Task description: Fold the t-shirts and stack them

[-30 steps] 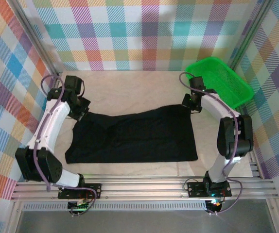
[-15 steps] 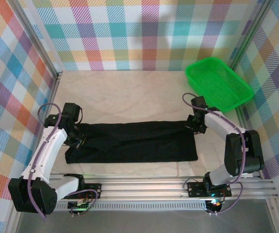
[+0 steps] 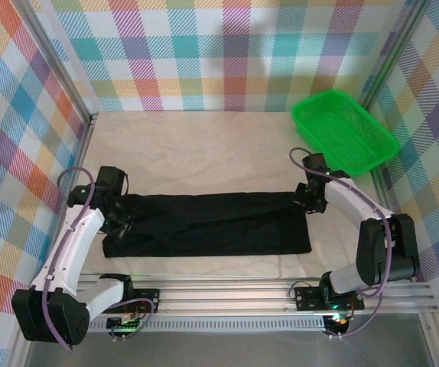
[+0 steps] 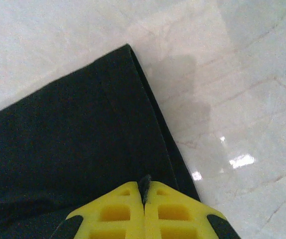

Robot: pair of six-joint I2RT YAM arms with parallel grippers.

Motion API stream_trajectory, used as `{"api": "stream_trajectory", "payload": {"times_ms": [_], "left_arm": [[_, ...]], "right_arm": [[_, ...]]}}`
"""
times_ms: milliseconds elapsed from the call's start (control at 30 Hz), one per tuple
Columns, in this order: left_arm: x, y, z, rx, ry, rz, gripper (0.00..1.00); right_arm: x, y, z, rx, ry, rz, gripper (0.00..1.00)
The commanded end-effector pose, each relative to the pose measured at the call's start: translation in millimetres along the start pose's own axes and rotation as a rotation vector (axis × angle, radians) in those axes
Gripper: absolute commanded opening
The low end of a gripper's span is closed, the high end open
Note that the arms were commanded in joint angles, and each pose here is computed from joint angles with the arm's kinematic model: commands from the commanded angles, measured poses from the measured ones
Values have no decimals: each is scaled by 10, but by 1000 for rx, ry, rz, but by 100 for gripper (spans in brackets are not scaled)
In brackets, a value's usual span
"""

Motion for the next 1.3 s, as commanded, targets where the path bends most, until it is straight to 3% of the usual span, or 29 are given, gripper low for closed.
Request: {"api": "stream_trajectory", "payload": {"times_ms": [0, 167, 433, 733, 867, 1033, 1267], "left_arm": [[-110, -73, 129, 27, 41, 35, 0], [-203, -92, 180, 25, 65, 39, 0], [-345, -172, 297, 30, 100, 58, 0], [-447, -142, 313, 23, 123, 47, 0], [-468, -133, 344, 17, 138, 38, 0], [-471, -125, 370, 10, 152, 29, 0], [-527, -152, 413, 5, 164, 37, 0]], "right_arm": [[34, -154, -113, -18, -24, 39, 1], [22, -211, -169, -27, -38, 54, 27], [265, -97, -99, -30, 15, -21, 35], [123, -84, 91, -73, 44, 54, 33], [7, -168, 83, -83, 33, 109, 24], [-152, -455, -203, -98, -55, 198, 10], [-350, -539, -395, -117, -136, 229, 8]]}}
Point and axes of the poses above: each hand's point on the last joint's axis, 136 mm out from that joint toward the fingers, its own x axis back along the fingers, its own z axis along the line the jaws close on, y = z × x, the point moved 2 cm from there along x, back along the fingers, and after that the axes turned 14 degrees about -x, right-handed, at the moved point
